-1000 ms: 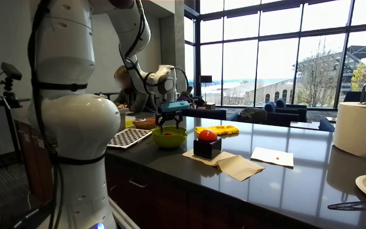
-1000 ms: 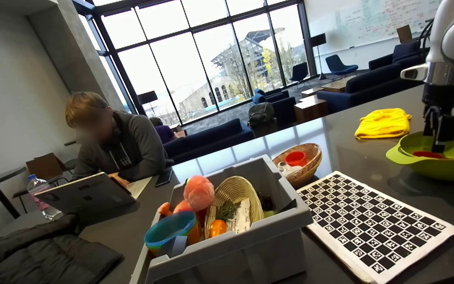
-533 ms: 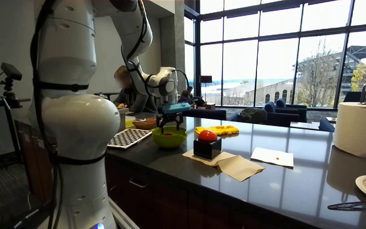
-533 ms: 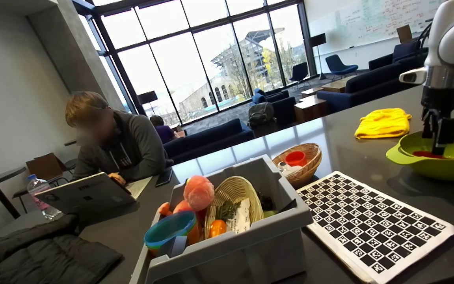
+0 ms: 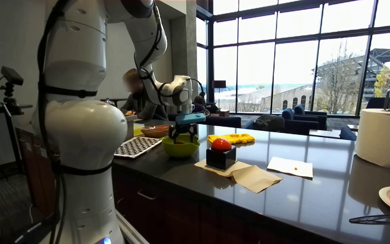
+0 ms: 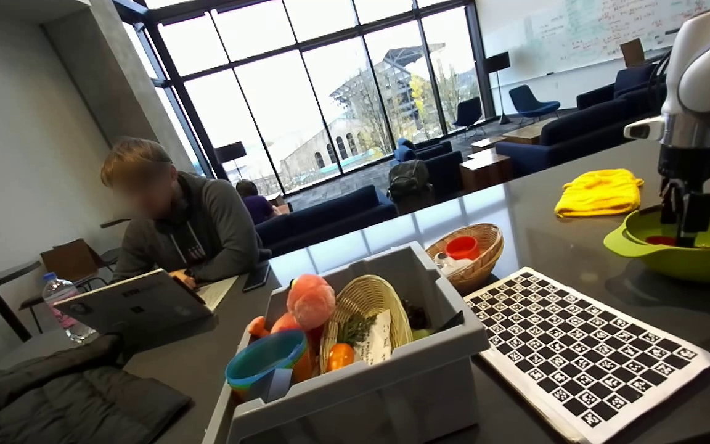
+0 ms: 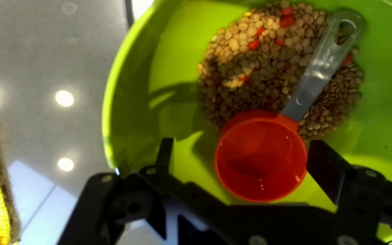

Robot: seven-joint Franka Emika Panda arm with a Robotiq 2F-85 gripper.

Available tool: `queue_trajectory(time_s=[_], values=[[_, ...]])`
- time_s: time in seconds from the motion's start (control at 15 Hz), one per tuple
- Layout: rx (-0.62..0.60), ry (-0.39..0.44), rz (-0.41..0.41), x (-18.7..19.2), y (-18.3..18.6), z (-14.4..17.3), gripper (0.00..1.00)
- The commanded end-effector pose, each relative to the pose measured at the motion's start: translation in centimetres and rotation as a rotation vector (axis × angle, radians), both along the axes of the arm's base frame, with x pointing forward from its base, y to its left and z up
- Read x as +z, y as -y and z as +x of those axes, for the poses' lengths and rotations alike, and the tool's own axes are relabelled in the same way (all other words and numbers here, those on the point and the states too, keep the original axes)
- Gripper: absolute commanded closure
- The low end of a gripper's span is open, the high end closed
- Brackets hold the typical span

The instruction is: Remove the measuring cup from the green bowl and put it on the counter.

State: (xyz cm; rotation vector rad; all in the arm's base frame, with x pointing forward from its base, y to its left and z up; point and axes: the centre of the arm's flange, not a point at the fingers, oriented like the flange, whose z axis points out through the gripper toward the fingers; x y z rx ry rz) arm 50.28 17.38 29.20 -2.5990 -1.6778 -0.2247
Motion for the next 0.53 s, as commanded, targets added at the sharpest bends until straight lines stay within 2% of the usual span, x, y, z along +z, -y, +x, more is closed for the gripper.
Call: queue_trajectory(time_s=[0.0, 0.07, 0.2, 0.47], values=[[0.009, 0.015, 0.005, 0.15, -0.04, 0.71, 0.25], [0.007, 0.013, 0.003, 0.28, -0.05, 0.70, 0.26], [0.007, 0.014, 0.004, 0.30, 0.00, 0.78, 0.39], [0.002, 0.011, 0.005, 0.32, 0.24, 0.70, 0.71]])
